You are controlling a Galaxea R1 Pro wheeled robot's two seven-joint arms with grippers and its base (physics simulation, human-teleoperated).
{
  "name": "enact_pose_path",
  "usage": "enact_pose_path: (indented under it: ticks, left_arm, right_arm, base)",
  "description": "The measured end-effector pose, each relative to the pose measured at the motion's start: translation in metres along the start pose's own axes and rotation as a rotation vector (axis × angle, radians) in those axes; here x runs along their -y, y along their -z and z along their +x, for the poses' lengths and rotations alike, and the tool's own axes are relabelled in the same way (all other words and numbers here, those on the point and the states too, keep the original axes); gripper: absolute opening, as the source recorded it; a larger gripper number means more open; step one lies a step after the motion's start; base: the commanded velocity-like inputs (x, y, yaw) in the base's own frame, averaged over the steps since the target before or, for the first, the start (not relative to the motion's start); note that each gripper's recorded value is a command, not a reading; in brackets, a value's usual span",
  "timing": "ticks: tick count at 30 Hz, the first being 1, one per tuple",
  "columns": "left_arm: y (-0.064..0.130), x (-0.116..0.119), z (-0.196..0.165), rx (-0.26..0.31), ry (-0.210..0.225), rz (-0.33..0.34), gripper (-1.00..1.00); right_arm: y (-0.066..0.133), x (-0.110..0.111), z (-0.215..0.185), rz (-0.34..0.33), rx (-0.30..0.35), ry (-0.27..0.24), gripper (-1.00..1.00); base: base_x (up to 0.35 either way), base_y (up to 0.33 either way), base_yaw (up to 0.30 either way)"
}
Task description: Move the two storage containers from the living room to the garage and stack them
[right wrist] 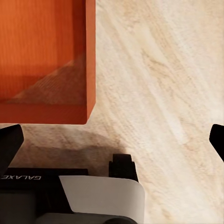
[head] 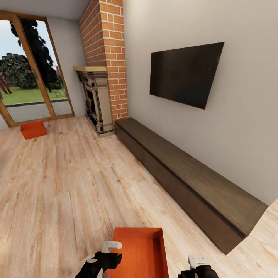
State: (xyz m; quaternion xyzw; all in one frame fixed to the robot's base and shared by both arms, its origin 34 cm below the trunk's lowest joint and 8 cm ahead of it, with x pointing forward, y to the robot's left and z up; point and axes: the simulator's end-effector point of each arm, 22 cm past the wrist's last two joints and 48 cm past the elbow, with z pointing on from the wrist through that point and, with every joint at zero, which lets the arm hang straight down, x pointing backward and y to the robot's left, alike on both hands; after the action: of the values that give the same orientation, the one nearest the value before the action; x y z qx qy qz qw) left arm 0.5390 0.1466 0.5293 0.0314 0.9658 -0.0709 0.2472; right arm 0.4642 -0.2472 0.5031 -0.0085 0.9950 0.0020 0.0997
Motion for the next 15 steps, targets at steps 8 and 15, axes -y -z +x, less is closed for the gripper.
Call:
enact_pose_path:
  ticks: [8,15]
  left_arm:
    - [0.0000,0.0000,-0.0006,0.002,0.000,0.000,1.00]
    - [0.0000,0.0003,-0.0001,0.002,0.000,0.000,1.00]
  right_arm:
    - [0.0000,0.0008,-0.0001,0.001,0.000,-0.002,1.00]
    - [0.0001,0.0008,0.0000,0.001,0.000,-0.002,1.00]
  base:
    - [0.006,0.000,0.001]
    - [0.118,0.007,0.000]
